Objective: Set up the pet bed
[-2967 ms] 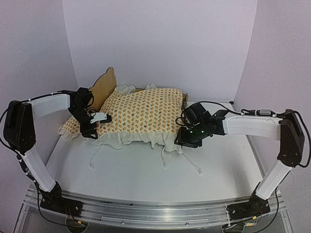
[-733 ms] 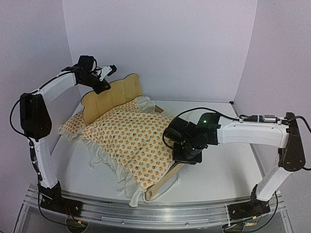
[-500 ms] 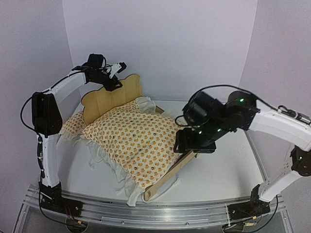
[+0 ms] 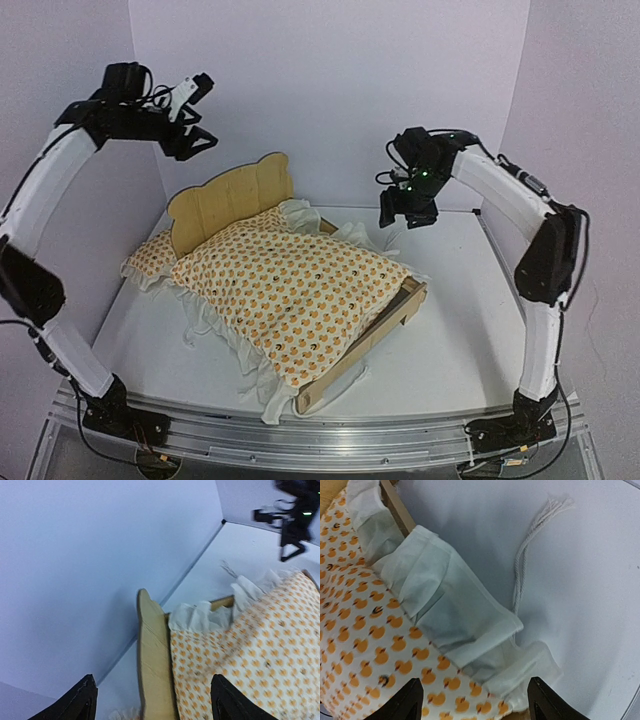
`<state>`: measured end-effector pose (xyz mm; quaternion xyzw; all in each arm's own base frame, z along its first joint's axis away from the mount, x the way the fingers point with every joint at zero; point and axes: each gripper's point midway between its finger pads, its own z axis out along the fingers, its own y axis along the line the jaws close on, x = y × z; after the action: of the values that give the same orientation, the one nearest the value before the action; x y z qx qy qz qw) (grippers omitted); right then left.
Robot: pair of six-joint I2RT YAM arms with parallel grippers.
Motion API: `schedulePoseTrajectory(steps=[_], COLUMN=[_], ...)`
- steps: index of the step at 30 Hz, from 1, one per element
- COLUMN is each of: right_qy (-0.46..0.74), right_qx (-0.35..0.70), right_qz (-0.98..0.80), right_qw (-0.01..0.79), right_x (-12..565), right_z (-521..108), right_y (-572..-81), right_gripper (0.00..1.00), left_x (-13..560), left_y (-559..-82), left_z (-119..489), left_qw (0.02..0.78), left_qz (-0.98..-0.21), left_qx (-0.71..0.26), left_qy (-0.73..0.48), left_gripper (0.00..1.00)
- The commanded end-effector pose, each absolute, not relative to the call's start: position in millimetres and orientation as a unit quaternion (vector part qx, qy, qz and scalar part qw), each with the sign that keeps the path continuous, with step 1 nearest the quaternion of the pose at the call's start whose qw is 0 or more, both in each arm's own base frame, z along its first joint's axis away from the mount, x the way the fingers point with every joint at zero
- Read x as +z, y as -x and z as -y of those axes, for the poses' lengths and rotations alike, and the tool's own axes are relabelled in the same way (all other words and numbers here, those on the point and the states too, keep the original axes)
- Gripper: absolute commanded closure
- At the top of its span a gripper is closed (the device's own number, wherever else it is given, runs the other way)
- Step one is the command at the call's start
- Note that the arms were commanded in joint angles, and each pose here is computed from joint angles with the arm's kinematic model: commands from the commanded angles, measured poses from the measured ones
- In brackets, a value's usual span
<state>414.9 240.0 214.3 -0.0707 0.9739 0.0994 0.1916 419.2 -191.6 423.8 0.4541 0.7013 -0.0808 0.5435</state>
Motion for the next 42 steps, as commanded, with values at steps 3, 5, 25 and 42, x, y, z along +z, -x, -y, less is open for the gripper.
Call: schedulePoseTrajectory(steps=[3, 5, 25, 42], right_qy=[0.172, 0.150, 0.111, 0.030], right_qx=[0.193, 0.190, 0.245, 0.204], right_qz=[-0.951, -0.956, -0.962, -0.973], right_qw=[0.168, 0.164, 0.048, 0.101], right_x=[171, 154, 82, 111], right_z=[-294, -297, -286, -298], right_y=[-462, -476, -404, -297], right_gripper=[0.26, 0.26, 0.58, 0.58], left_x=[303, 246, 77, 86], left_y=[-265, -242, -354, -471], left_z=[156, 140, 129, 252], left_qw=[0.342, 0.269, 0.240, 0.295], left_qz=[-0.759, -0.791, -0.874, -0.825], left_qx=[-0.156, -0.162, -0.128, -0.191], left_qy=[-0.531, -0.525, -0.402, -0.444], left_gripper=[0.28, 0.35, 0.36, 0.35])
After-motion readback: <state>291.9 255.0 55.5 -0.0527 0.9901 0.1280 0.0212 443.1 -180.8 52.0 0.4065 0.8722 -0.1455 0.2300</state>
